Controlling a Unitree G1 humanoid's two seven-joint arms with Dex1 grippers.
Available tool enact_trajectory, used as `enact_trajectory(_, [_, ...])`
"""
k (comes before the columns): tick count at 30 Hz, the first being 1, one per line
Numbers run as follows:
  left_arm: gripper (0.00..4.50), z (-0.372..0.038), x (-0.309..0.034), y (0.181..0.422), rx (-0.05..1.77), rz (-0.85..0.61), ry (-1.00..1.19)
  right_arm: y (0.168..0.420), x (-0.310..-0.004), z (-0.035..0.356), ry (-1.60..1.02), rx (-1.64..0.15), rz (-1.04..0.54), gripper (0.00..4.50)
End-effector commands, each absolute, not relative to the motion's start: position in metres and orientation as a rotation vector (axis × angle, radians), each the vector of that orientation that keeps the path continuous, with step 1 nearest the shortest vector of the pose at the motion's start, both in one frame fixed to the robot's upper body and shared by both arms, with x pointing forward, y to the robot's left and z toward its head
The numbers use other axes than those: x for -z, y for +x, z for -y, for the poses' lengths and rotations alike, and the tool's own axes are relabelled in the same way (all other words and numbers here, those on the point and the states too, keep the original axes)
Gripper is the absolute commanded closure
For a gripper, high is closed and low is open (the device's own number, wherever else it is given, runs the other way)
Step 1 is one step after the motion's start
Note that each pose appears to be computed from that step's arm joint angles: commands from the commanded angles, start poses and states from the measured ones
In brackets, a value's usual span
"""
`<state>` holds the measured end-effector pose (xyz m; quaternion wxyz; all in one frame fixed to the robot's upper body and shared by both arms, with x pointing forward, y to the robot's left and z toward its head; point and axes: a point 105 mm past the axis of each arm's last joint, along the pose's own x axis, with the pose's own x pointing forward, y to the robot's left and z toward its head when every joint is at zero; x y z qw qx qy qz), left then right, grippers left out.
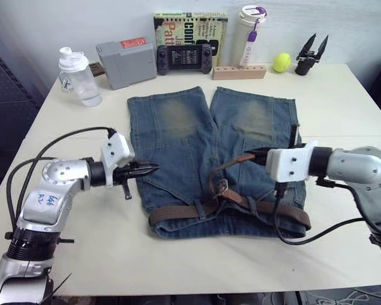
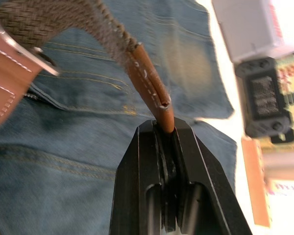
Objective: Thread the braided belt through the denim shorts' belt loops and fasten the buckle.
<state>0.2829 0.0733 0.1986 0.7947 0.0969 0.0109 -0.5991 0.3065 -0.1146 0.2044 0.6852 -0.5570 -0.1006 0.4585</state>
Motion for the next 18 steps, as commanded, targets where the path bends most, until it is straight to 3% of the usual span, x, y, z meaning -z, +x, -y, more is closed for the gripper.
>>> enact_trajectory(1, [0.91, -0.063, -0.202, 0.284, 1.276, 0.001, 0.252, 0.308, -0.217, 0.109, -1.263, -0.997, 0.284, 4.5])
enact_trajectory(3, [0.05, -0.062, -0.196, 0.291, 1.238, -0.014, 0.28, 0.308, -0.218, 0.107, -1.263, -0.996, 0.29, 4.5])
enact_trajectory(14, [0.05, -0.056, -0.179, 0.315, 1.135, -0.024, 0.34, 0.306, -0.221, 0.101, -1.241, -1.0, 0.311, 4.5])
enact_trajectory(18, [1.32, -0.055, -0.176, 0.318, 1.117, -0.031, 0.342, 0.306, -0.221, 0.1, -1.238, -0.996, 0.312, 4.5])
